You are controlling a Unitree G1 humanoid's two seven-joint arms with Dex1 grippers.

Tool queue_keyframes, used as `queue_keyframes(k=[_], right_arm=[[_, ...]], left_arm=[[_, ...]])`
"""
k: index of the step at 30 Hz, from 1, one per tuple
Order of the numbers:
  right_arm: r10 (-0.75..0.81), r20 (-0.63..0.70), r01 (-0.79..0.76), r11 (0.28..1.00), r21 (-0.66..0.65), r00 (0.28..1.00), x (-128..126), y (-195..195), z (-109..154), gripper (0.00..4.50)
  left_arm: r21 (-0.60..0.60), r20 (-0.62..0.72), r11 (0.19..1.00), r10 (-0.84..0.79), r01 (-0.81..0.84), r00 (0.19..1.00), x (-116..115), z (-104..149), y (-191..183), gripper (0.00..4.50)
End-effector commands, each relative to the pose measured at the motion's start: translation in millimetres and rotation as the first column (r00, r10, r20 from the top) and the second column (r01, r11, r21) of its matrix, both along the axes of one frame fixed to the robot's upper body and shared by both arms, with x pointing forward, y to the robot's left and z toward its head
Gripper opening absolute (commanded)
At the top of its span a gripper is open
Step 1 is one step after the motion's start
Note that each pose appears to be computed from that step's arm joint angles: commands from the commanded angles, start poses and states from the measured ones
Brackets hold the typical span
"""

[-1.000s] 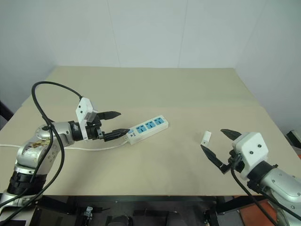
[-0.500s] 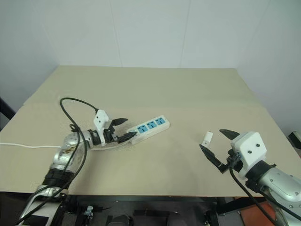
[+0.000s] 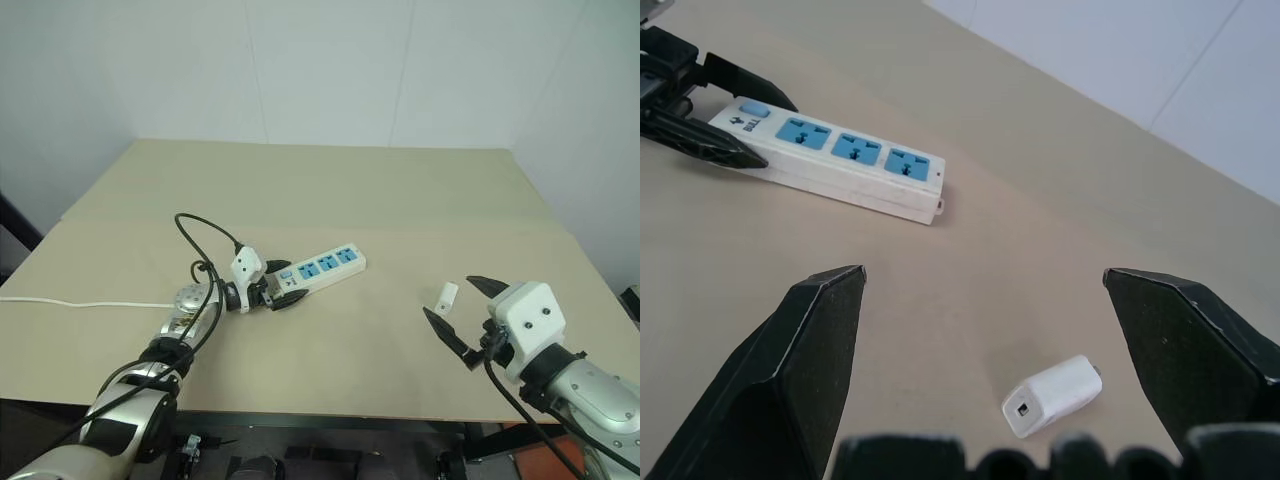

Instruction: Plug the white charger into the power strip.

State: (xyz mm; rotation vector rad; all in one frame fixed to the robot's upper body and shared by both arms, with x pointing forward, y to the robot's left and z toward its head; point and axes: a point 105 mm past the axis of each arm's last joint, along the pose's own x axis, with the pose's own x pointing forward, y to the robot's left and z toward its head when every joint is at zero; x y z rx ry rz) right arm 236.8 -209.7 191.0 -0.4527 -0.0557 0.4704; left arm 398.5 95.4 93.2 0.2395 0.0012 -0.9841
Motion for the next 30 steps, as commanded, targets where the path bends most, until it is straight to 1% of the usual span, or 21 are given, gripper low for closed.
queue_keyframes(k=[1,3,6,8,13,18,22,26,30], right_arm=[[0.008,0.044,-0.007,1.000,-0.022,0.999,-4.0,5.2,9.9,4.48],[0.006,0.045,-0.005,1.000,-0.024,0.999,-4.8,5.4,10.6,4.48],[0.002,0.047,-0.001,1.000,-0.029,0.999,-5.6,5.3,11.8,4.50],[0.001,0.047,0.000,1.000,-0.030,0.999,-5.9,5.2,12.5,4.50],[-0.001,0.041,0.002,0.999,-0.035,0.999,-5.5,5.0,11.6,4.50],[0.011,0.036,-0.009,0.999,-0.053,0.999,-4.5,3.3,12.5,4.50],[0.031,0.023,-0.029,0.996,-0.081,0.999,-2.7,0.6,12.7,4.50],[0.063,0.007,-0.062,0.993,-0.103,0.998,-0.5,1.3,12.8,4.50],[0.103,-0.007,-0.103,0.987,-0.122,0.995,2.2,4.0,13.1,4.50]], left_arm=[[-0.005,-0.039,0.999,-0.046,0.046,0.998,-5.0,-12.2,-16.2,4.50],[-0.003,-0.075,0.996,-0.089,0.089,0.993,-10.6,-20.1,-23.5,4.50],[0.005,-0.105,0.992,-0.126,0.128,0.986,-17.9,-30.6,-29.6,3.88],[0.007,-0.113,0.989,-0.143,0.144,0.983,-21.3,-34.5,-32.1,3.29],[-0.010,-0.097,0.983,-0.181,0.181,0.979,-24.7,-30.4,-33.9,3.28],[0.004,-0.028,0.946,-0.323,0.323,0.946,-35.2,-11.7,-32.8,3.28],[0.021,0.004,0.891,-0.453,0.453,0.891,-49.8,2.6,-28.1,3.28],[0.054,-0.002,0.839,-0.542,0.541,0.840,-66.8,0.9,-25.0,3.28],[0.056,-0.021,0.832,-0.552,0.552,0.834,-73.9,-7.9,-27.6,3.28]])
